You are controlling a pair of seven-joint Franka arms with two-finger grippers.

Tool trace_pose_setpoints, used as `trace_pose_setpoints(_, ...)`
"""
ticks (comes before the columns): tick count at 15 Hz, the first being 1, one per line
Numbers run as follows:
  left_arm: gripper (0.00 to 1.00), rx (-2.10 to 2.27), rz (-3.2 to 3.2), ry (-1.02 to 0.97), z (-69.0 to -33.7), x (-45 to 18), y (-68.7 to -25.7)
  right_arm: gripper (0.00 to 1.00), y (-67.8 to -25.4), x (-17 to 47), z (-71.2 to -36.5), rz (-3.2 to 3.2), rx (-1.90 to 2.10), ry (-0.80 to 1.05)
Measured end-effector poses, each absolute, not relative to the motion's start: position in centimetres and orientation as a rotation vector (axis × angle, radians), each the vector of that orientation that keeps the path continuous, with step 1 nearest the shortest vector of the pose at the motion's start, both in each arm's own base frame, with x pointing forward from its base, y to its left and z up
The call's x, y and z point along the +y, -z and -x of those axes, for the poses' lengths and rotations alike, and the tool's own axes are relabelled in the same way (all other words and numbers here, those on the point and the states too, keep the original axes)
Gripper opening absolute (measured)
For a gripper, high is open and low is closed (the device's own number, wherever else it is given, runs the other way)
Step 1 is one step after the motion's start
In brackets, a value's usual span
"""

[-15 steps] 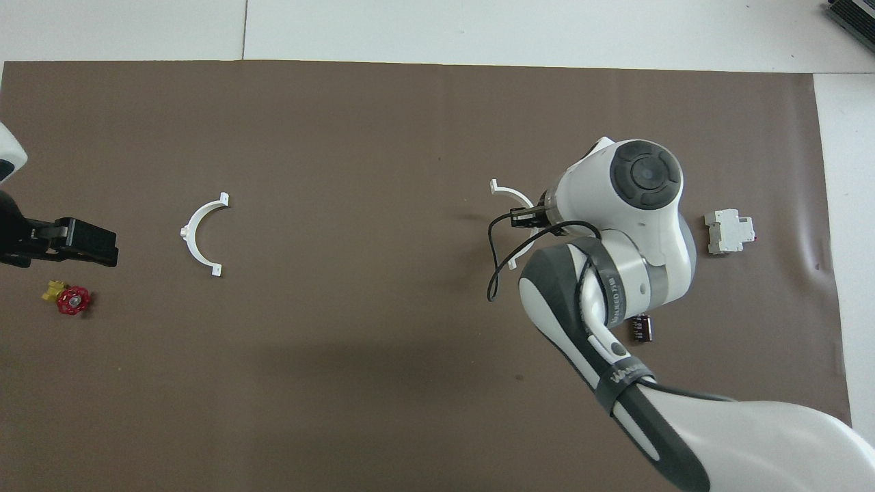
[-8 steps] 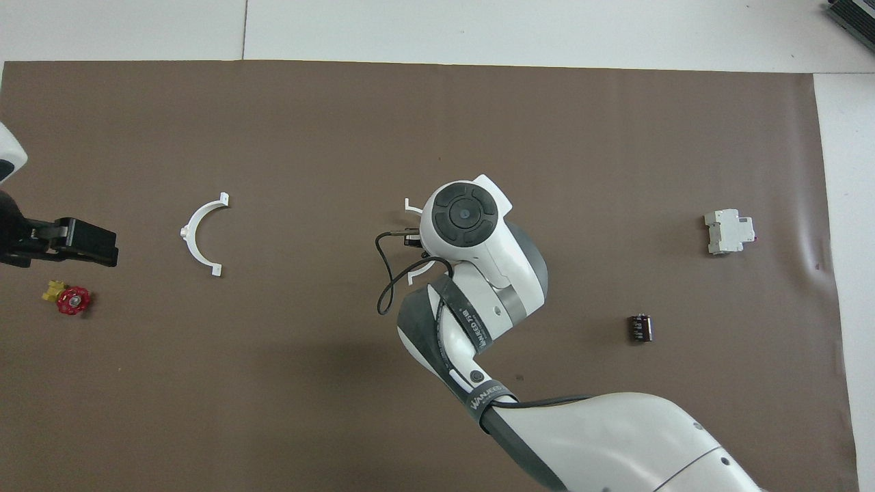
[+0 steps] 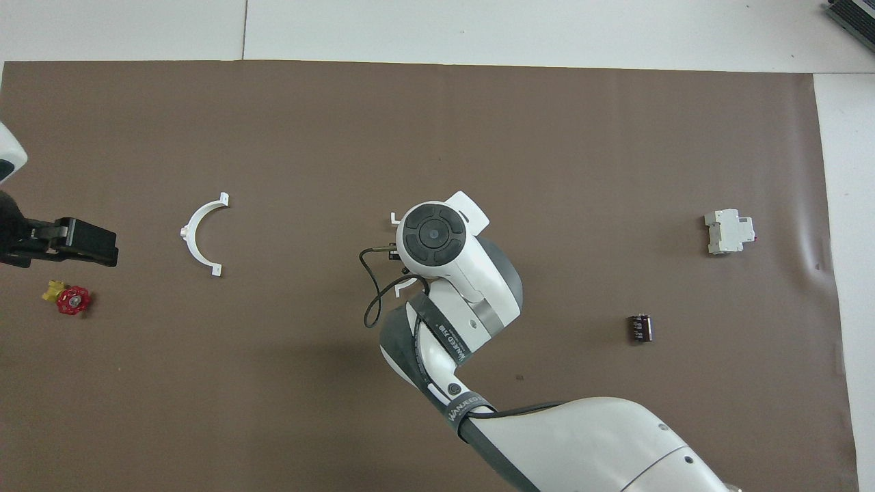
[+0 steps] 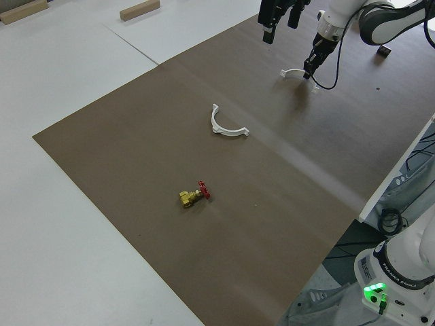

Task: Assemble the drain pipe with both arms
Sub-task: 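Carry the half-ring with the right gripper toward the table centre, then release the half-ring and withdraw the right gripper while the left gripper reaches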

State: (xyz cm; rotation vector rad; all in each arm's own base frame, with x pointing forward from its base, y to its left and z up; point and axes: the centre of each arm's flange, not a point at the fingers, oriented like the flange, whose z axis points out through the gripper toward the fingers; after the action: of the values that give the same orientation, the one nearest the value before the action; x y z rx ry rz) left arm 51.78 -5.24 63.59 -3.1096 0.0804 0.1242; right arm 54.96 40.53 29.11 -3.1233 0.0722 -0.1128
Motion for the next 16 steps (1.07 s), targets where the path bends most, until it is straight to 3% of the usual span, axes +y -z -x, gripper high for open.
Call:
trace_pose_setpoints(3,1.0,0.08,3.11,-0.124,-51.8,-5.2,-63.6,0.21,-29.1,40.5,-55.0,3.123,0.081,0.115)
trace_pose_setpoints(4,1.0,0.08,3.11,-0.124,-51.8,-5.2,-63.6,0.26,-29.2,40.4,-55.1,3.124,0.089,0.117)
trace_pose_setpoints(8,1.0,0.03,3.117,-0.024,-52.8,-4.1,-63.4,0.65,-33.7,35.9,-58.3,3.12,0.201,0.181)
trace_pose_setpoints(11,1.0,-0.013,3.121,0.113,-54.4,-2.5,-60.0,0.94,-39.9,27.6,-61.4,3.121,0.253,0.202)
trace_pose_setpoints(12,1.0,-0.01,3.121,0.133,-54.7,-2.5,-58.5,1.0,-41.7,24.6,-62.1,3.126,0.246,0.202)
trace_pose_setpoints(16,1.0,0.01,3.121,0.171,-56.3,-3.2,-53.2,1.0,-47.1,13.4,-63.1,3.154,0.18,0.17)
